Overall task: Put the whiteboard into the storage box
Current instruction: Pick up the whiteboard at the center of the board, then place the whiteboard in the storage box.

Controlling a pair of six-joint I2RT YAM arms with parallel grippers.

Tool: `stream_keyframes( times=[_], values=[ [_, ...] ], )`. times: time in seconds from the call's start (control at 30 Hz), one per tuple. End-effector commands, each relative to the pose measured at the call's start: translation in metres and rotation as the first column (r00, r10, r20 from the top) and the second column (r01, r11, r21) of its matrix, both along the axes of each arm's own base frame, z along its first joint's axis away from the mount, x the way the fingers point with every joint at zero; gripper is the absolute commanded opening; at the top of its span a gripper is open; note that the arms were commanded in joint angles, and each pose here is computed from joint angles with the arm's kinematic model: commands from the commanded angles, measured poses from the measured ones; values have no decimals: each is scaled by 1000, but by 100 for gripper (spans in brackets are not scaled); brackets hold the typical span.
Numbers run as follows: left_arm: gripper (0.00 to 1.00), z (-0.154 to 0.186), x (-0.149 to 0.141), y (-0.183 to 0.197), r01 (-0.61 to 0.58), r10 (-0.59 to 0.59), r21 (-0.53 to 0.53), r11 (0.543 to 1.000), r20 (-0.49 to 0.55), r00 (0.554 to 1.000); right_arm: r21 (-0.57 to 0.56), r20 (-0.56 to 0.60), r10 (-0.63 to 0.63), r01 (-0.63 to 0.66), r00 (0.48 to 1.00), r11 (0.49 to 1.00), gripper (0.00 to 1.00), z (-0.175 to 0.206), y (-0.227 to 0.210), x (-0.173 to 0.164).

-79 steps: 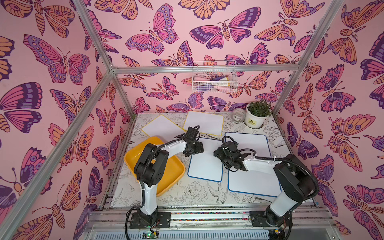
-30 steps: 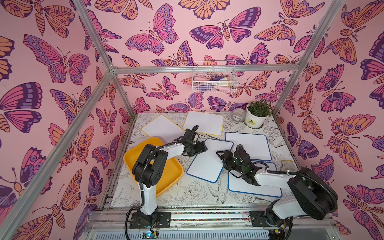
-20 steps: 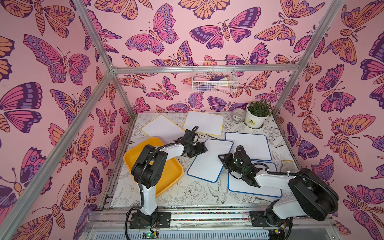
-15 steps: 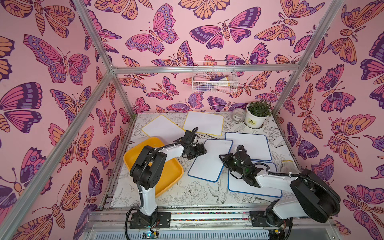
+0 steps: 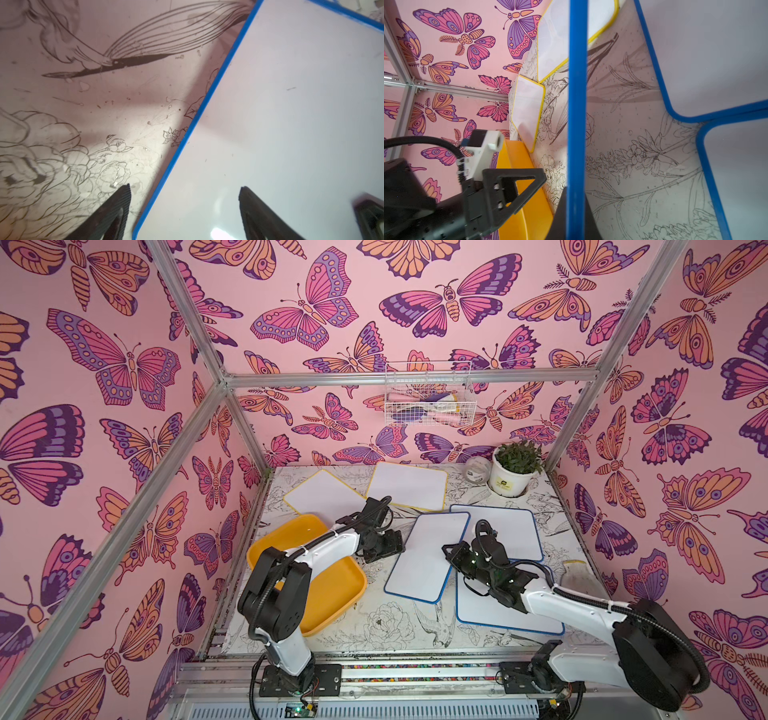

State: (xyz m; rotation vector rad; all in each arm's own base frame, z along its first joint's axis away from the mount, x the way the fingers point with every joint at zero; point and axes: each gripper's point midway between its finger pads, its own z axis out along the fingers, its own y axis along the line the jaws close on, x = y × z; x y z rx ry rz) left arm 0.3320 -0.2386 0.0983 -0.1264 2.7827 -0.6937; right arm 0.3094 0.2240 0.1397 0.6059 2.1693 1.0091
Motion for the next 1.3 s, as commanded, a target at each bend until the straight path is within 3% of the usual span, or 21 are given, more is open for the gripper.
stream_keyframes(
  times=[0.0, 0.23, 0.47, 0.63, 0.77, 0.97, 1.27],
  values=[
    [84, 29, -3, 15, 19, -24, 65, 998, 69, 997, -96, 130, 41, -29, 991, 995, 0, 51, 0, 9],
    [84, 69, -13, 52, 1, -27, 172, 985, 151, 988, -191, 243, 178, -133, 953, 973, 0, 115, 17, 16],
    [84, 97, -21, 117, -127, 94, 186, 974, 175, 980, -177, 313, 325, -281, 892, 943, 0, 170, 59, 23],
    [83, 121, -34, 162, -239, 194, 204, 949, 217, 957, -163, 323, 441, -409, 838, 898, 0, 185, 110, 23],
    [82, 119, -43, 194, -327, 286, 204, 923, 205, 936, -146, 323, 522, -504, 789, 851, 0, 188, 156, 18],
    [80, 129, -54, 241, -475, 410, 267, 839, 266, 872, -133, 257, 637, -626, 727, 768, 0, 158, 225, 14],
    [81, 144, -41, 271, -534, 449, 307, 788, 307, 839, -88, 171, 734, -732, 657, 676, 0, 112, 293, -1]
  ],
)
